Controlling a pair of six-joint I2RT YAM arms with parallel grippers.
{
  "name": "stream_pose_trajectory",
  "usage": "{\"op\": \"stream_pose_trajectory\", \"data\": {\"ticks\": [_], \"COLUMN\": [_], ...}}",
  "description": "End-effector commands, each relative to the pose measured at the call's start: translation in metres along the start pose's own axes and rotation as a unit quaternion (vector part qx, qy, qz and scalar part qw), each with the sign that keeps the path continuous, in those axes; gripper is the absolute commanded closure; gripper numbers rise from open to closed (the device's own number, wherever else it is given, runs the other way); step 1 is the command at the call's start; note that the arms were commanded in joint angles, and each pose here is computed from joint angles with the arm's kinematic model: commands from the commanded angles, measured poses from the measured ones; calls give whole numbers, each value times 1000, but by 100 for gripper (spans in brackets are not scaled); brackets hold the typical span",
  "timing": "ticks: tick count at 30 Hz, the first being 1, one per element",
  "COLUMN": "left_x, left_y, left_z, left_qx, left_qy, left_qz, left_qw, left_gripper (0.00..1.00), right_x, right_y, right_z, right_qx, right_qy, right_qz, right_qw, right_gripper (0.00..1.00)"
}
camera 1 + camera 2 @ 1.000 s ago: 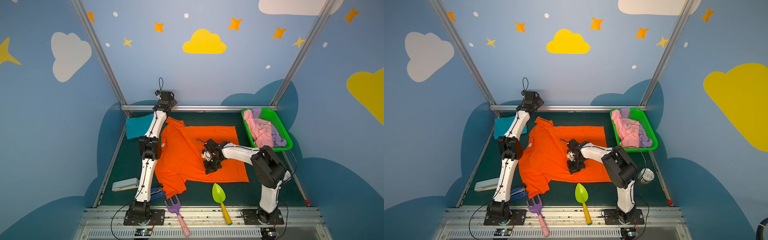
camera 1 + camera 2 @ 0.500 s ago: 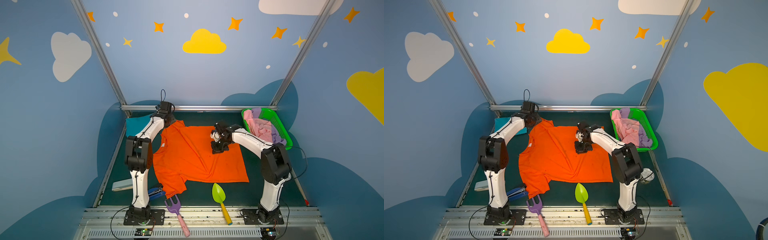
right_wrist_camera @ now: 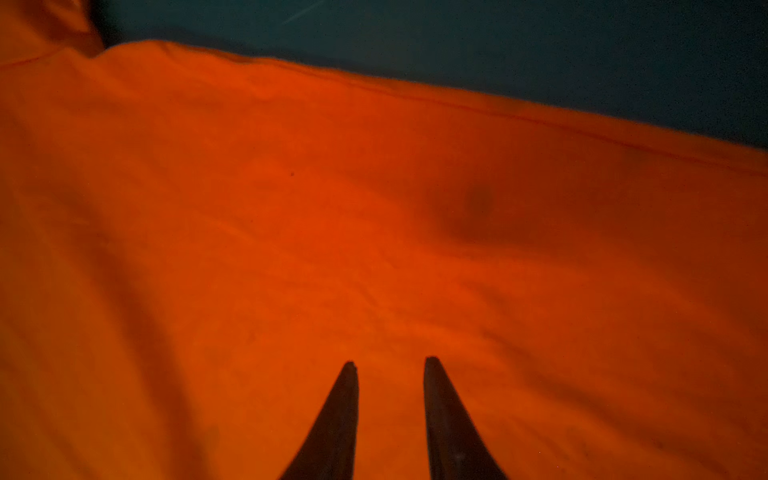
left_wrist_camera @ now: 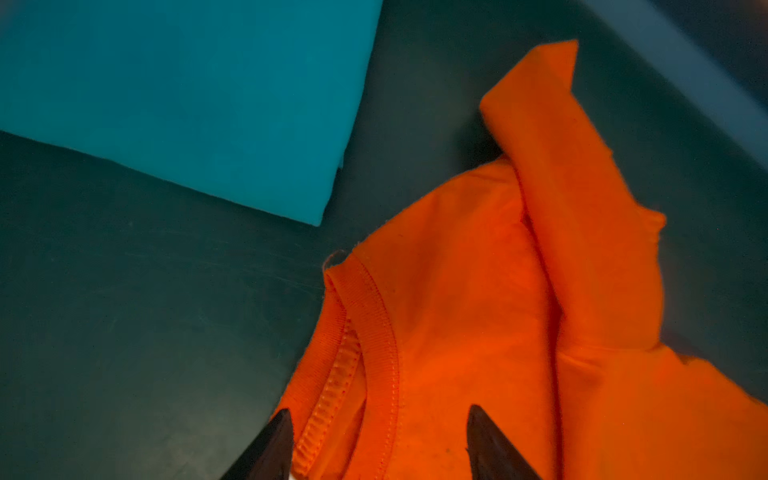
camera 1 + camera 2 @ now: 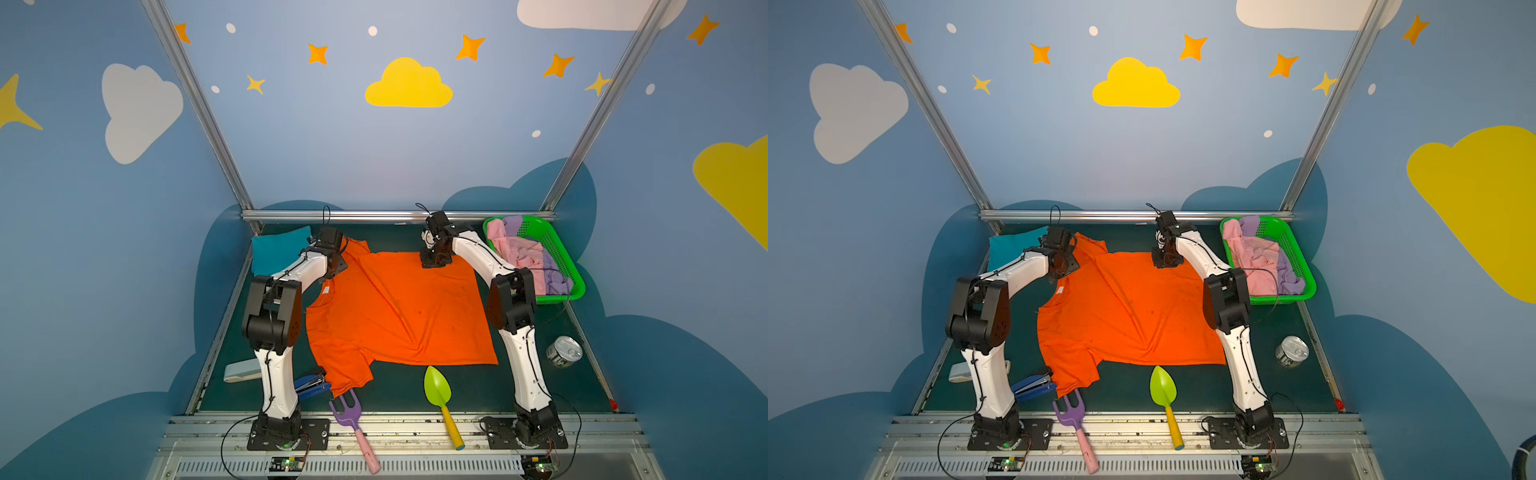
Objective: Fold and stack the t-shirts
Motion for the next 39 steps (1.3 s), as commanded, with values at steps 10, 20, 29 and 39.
{"op": "stream_pose_trajectory", "data": {"ticks": [10,20,29,39], "left_x": [16,12,5,12], "left_y": [27,56,85,101], "left_z": [50,44,21,19], "left_qx": [-49,-63,-104,-150], "left_qy": [38,64,55,59], "left_qz": [-6,-57,-86,-95], "left_qw": [998,994,989,982], "left_gripper": [38,96,96,96], "right_x": [-34,-35,-24,-1], "right_y": [-43,-73,-107,-148], "right_z": [36,46,41,40], "right_qx": [104,159,199,189], "right_qy": [-69,-67,-48,-24], "right_qz": [-52,-49,0,110], "right_qw": [991,984,979,975], "right_gripper": [43,29,27,27]}}
Point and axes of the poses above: each gripper's point midway between its finger pads, its own z axis out along the fingers, its own y axis along the line the jaws close on, x = y × z, the point moved 4 cm from there along -z, back along the fingers, and after that the axes turned 9 degrees about -z, right-handed, at the moved point
